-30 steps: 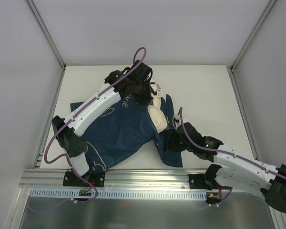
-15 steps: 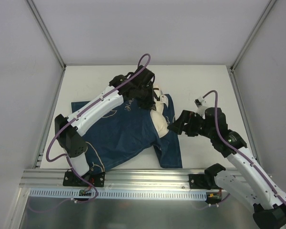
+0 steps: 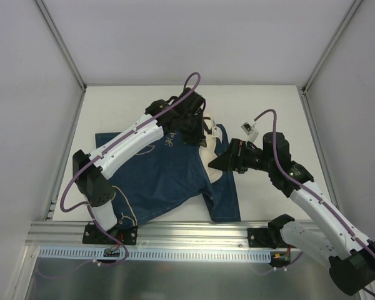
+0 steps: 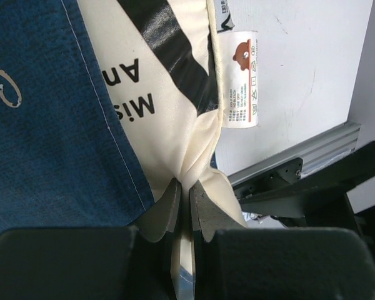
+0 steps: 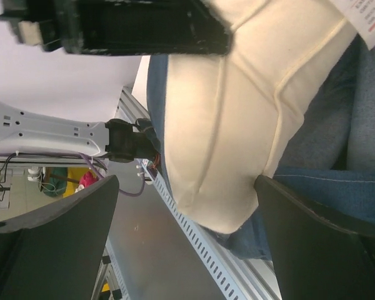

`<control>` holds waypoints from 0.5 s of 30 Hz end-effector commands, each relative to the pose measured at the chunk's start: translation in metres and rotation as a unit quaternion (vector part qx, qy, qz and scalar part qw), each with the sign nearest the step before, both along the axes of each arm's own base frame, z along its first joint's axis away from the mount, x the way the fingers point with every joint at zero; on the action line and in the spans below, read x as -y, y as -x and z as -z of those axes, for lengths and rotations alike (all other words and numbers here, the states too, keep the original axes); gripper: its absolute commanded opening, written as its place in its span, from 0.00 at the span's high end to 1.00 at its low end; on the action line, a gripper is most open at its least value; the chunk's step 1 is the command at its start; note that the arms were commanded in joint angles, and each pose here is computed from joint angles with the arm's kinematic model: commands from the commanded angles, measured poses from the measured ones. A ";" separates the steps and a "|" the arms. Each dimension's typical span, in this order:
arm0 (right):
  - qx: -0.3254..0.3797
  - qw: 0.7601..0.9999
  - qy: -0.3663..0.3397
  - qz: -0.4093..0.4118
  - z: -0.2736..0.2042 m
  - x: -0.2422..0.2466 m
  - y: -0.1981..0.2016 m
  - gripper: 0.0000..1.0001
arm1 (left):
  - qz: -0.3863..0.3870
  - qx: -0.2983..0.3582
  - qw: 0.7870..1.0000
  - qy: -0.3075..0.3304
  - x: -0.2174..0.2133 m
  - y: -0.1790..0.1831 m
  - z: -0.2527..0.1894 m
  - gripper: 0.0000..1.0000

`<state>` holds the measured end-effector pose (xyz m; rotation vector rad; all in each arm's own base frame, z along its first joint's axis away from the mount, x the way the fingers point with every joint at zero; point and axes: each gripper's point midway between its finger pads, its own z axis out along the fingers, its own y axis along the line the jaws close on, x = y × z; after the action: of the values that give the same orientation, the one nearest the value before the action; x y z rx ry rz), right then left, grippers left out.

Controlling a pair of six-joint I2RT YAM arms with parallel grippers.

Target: Remove the pillowcase from the pillow

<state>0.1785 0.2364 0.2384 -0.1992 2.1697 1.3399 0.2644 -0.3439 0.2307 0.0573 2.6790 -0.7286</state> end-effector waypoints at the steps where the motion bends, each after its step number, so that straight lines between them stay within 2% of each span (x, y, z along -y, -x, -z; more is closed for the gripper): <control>1: 0.003 1.000 -0.010 0.009 -0.005 -0.007 -0.014 0.04 | 0.020 0.024 0.998 0.059 0.020 0.003 -0.030 1.00; 6: -0.018 1.000 -0.014 -0.001 0.007 -0.022 -0.022 0.04 | 0.023 0.023 0.998 0.061 0.022 0.005 -0.030 1.00; 8: -0.020 1.000 -0.013 -0.007 0.009 -0.027 -0.022 0.14 | 0.025 0.023 0.997 0.063 0.023 0.005 -0.030 1.00; 9: -0.022 1.000 -0.015 -0.009 0.010 -0.029 -0.022 0.31 | 0.026 0.022 0.997 0.063 0.024 0.005 -0.030 1.00; 11: -0.026 1.000 -0.016 -0.004 0.014 -0.029 -0.023 0.43 | 0.028 0.023 0.997 0.065 0.025 0.007 -0.031 1.00; 14: -0.038 0.999 -0.009 0.012 0.023 -0.027 -0.027 0.43 | 0.029 0.025 0.997 0.065 0.025 0.007 -0.032 1.00; 15: -0.043 0.999 -0.007 0.015 0.027 -0.027 -0.027 0.32 | 0.028 0.027 0.997 0.066 0.024 0.008 -0.034 1.00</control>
<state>0.1964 0.2571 0.2067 -0.1117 2.2822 1.3620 0.2648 -0.3424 0.2284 0.0601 2.6821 -0.7113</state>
